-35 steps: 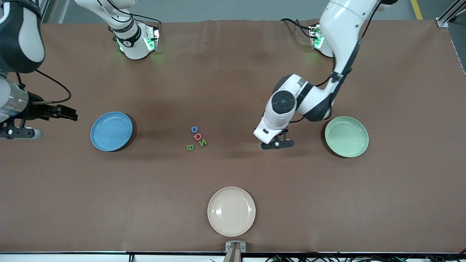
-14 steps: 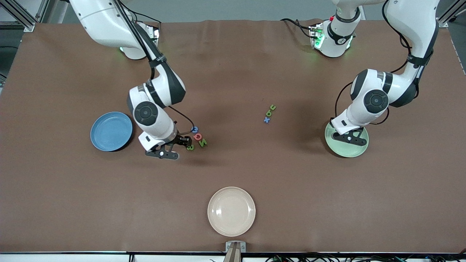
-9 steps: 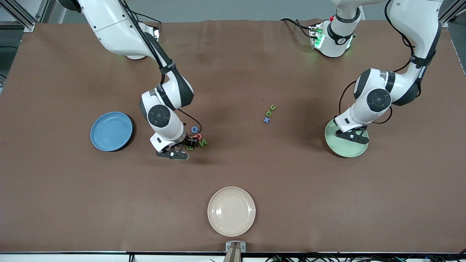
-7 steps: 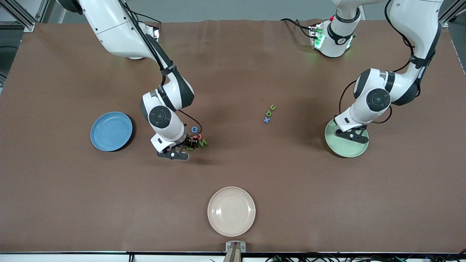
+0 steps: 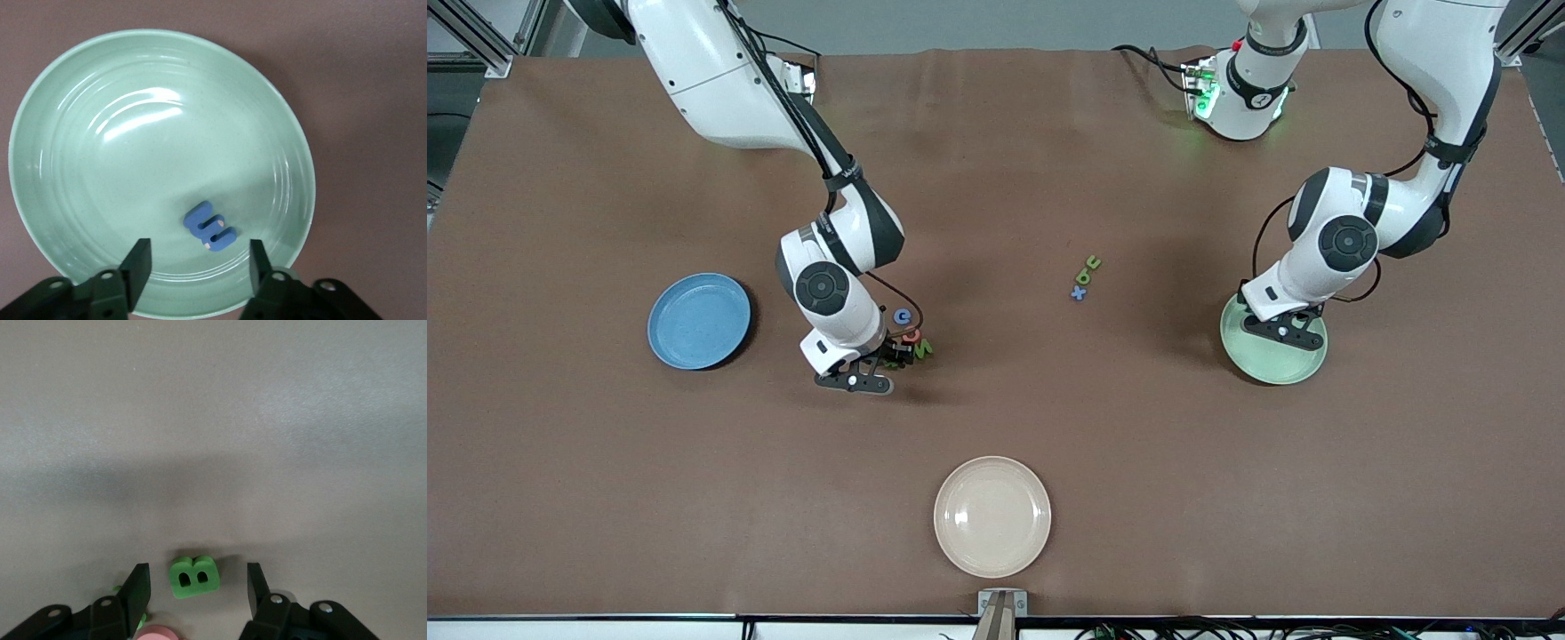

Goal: Sort uppercase to blue plate, lowercase to green plate
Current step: 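Return the left gripper to the letters while the right gripper lifts B, then drop B on the blue plate while the left gripper grasps blue x, then drop the x on the green plate while the right gripper returns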

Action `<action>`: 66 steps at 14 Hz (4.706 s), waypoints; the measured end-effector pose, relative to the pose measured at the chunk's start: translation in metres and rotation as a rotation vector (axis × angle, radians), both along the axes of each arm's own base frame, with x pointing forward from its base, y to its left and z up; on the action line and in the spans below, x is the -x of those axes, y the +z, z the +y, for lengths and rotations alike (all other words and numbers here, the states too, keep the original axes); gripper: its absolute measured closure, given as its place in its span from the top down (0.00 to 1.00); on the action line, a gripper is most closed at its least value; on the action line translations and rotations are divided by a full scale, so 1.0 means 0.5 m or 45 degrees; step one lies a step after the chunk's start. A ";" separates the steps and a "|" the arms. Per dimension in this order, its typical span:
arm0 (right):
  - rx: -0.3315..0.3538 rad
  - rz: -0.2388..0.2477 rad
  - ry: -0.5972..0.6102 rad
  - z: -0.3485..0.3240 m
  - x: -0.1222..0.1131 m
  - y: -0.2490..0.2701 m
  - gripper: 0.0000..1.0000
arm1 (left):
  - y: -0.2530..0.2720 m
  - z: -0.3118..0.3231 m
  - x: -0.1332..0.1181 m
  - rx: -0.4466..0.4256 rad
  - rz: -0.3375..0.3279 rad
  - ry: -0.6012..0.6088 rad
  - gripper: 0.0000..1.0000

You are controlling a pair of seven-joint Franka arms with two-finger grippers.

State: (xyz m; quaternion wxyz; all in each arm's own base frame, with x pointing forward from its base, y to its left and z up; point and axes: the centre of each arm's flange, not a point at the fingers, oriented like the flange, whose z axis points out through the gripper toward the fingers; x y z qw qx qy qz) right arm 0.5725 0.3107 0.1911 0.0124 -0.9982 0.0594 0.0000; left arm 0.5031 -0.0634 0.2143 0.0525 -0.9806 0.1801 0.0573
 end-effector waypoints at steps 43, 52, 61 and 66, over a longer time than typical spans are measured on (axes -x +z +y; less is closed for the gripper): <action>-0.056 0.264 0.387 -0.724 0.053 0.096 0.59 | -0.078 -0.626 0.117 0.199 0.007 0.067 0.37; 0.003 0.235 0.151 -0.524 0.048 0.144 1.00 | -0.070 -0.619 0.103 0.203 -0.009 0.075 0.25; 0.150 0.269 -0.210 -0.399 0.042 0.225 1.00 | 0.005 -0.417 -0.005 0.123 -0.051 -0.065 0.25; 0.208 0.266 -0.586 -0.346 0.054 0.275 1.00 | 0.007 -0.234 -0.025 0.119 -0.012 -0.186 0.25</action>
